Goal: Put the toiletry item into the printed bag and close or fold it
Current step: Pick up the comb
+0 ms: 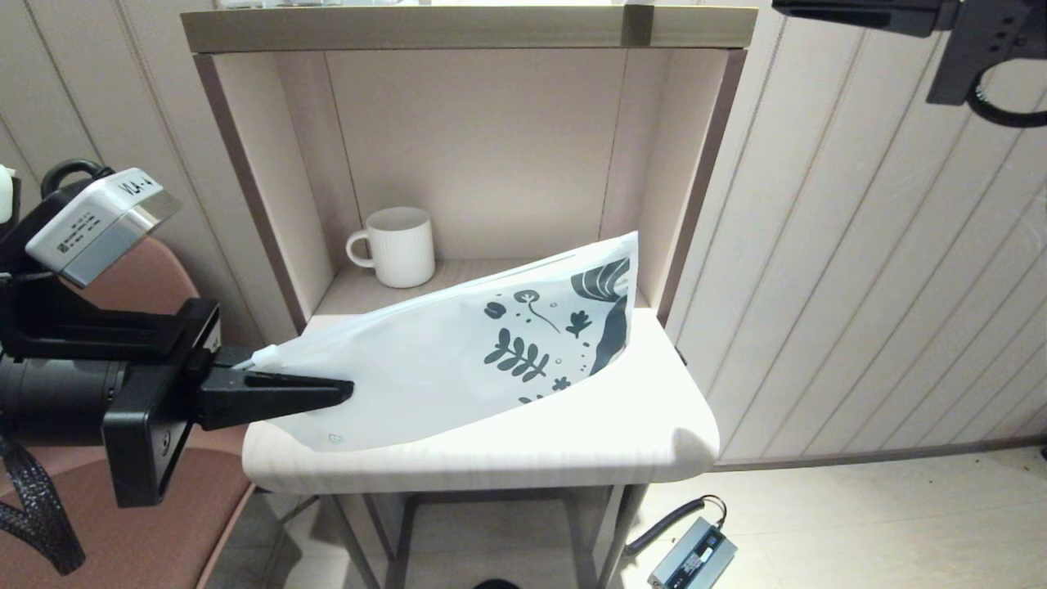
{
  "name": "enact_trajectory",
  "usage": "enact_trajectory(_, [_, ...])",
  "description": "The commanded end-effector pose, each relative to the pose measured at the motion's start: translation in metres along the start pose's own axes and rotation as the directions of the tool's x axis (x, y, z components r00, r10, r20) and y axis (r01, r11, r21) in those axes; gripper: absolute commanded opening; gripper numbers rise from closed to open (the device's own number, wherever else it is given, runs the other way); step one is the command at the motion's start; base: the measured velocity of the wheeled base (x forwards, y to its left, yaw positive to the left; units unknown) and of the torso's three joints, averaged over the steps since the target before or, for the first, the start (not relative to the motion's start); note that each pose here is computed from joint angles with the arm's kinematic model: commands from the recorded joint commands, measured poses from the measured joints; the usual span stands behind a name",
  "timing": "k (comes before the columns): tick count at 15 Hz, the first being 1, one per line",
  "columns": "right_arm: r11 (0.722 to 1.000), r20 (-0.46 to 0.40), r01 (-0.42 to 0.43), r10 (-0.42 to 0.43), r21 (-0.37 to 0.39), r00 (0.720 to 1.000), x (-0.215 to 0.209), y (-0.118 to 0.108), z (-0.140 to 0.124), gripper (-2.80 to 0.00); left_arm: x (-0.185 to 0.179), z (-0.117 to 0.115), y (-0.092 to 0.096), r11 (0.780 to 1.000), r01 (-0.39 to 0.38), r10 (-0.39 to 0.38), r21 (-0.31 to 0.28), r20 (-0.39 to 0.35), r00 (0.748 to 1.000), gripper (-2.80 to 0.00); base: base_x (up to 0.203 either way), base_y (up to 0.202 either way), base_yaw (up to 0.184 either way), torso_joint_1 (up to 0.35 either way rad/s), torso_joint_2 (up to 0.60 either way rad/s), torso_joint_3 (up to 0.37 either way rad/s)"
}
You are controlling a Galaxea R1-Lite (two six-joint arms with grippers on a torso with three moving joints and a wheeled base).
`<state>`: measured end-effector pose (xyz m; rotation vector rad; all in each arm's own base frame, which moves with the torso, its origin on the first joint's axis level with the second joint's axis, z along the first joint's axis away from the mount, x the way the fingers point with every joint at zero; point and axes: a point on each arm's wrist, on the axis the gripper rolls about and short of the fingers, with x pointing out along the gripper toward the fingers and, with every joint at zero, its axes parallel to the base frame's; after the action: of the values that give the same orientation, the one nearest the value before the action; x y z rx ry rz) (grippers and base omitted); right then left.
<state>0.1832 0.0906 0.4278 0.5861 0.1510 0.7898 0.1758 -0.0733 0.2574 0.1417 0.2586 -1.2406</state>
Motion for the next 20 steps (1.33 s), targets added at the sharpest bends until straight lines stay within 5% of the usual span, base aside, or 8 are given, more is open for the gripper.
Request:
enact_trajectory(1, [1.000, 0.000, -0.006, 0.006, 0.002, 1.000, -0.0013, 0.0013, 0.0006, -2.80, -0.0006, 0.0012, -0.0005, 1.000, 0.003, -0.003, 0.004, 0.004, 1.000, -2.80, 0.000, 0.000, 0.000, 0.000, 0.00, 0.000])
enact_trajectory(20, [0.998, -0.045, -0.064, 0.064, 0.012, 0.997, 0.0069, 0.0001, 0.0016, -2.80, 0.0024, -0.0020, 0.0024, 1.000, 0.002, -0.002, 0.012, 0.003, 1.000, -2.80, 0.026, 0.000, 0.000, 0.001, 0.00, 0.000])
